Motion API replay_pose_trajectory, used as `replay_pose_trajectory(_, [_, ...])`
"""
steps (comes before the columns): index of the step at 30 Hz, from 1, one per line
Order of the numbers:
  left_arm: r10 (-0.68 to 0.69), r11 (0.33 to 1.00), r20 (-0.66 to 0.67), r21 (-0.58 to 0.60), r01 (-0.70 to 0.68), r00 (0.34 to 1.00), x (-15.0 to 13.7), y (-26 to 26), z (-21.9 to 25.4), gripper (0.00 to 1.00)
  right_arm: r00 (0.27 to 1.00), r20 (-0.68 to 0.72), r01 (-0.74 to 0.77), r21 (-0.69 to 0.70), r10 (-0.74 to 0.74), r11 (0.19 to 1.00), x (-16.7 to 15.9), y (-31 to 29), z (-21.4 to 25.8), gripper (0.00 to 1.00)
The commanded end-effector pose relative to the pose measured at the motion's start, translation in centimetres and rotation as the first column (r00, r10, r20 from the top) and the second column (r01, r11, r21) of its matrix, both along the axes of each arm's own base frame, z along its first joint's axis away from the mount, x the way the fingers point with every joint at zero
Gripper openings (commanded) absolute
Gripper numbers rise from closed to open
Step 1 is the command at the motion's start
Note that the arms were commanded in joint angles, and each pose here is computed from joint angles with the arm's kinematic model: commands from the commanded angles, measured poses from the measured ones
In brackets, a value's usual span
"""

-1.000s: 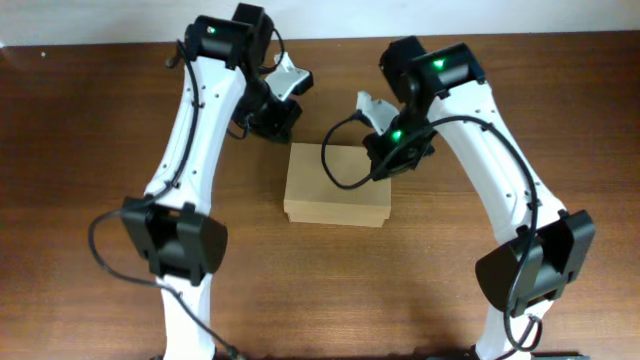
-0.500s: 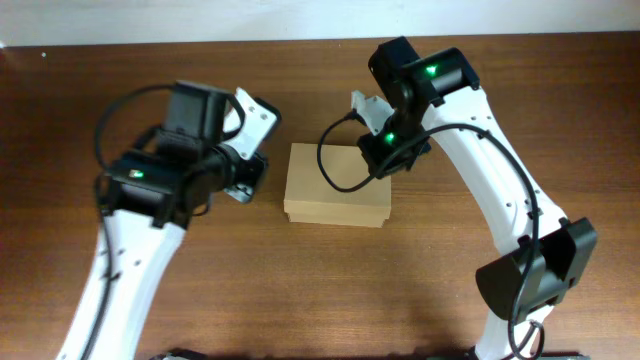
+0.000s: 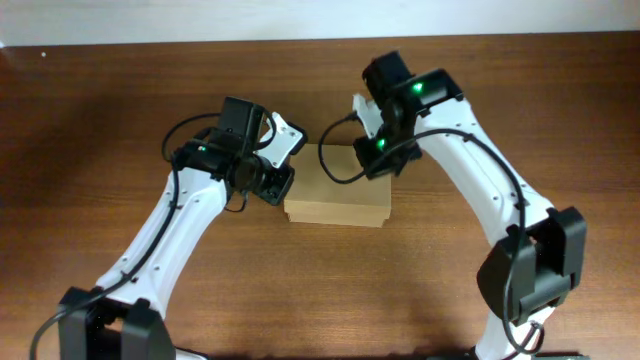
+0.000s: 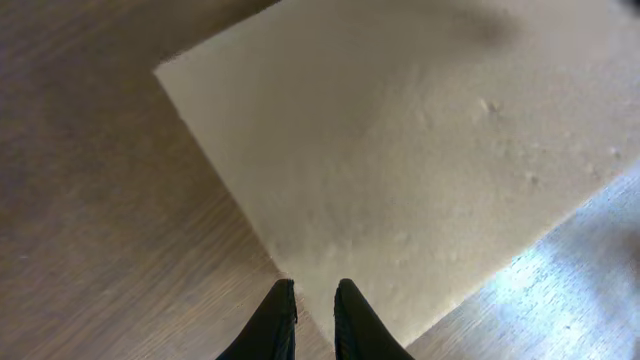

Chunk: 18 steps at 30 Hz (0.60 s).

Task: Pack container
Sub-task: 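Press down on the closed lid with both grippers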

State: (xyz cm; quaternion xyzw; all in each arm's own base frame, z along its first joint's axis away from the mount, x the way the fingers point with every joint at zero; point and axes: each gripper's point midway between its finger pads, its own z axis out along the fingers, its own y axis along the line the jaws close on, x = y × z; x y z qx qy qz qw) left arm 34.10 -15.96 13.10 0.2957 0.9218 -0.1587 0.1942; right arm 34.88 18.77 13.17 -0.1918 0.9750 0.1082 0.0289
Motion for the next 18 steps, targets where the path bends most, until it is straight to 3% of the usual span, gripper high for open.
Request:
replay_pose_trajectory(1, [-0.007,0.999,-0.045,-0.039,0.006,0.999,-0.2,-0.8,-0.7,0.13,0.999,-0.037,0.032,-0.035,-0.033,0.999,-1.3,-0.8,-1.6,0.04])
replay_pose_trajectory(12, [-0.012,1.0,-0.125,-0.022,0.01,0.992,-0.4,-1.0,-3.5,0.13,0.998,-0.063,0.025,-0.051,-0.028,0.998,-2.2,-1.2,-4.4,0.04])
replay_pose_trajectory(18, [0.015,0.999,-0.033,-0.04,-0.016,0.999,1.3,-1.1,1.0,0.13,0.999,0.022,0.032,-0.082,-0.03,0.996,-0.3,-1.6,-0.7,0.04])
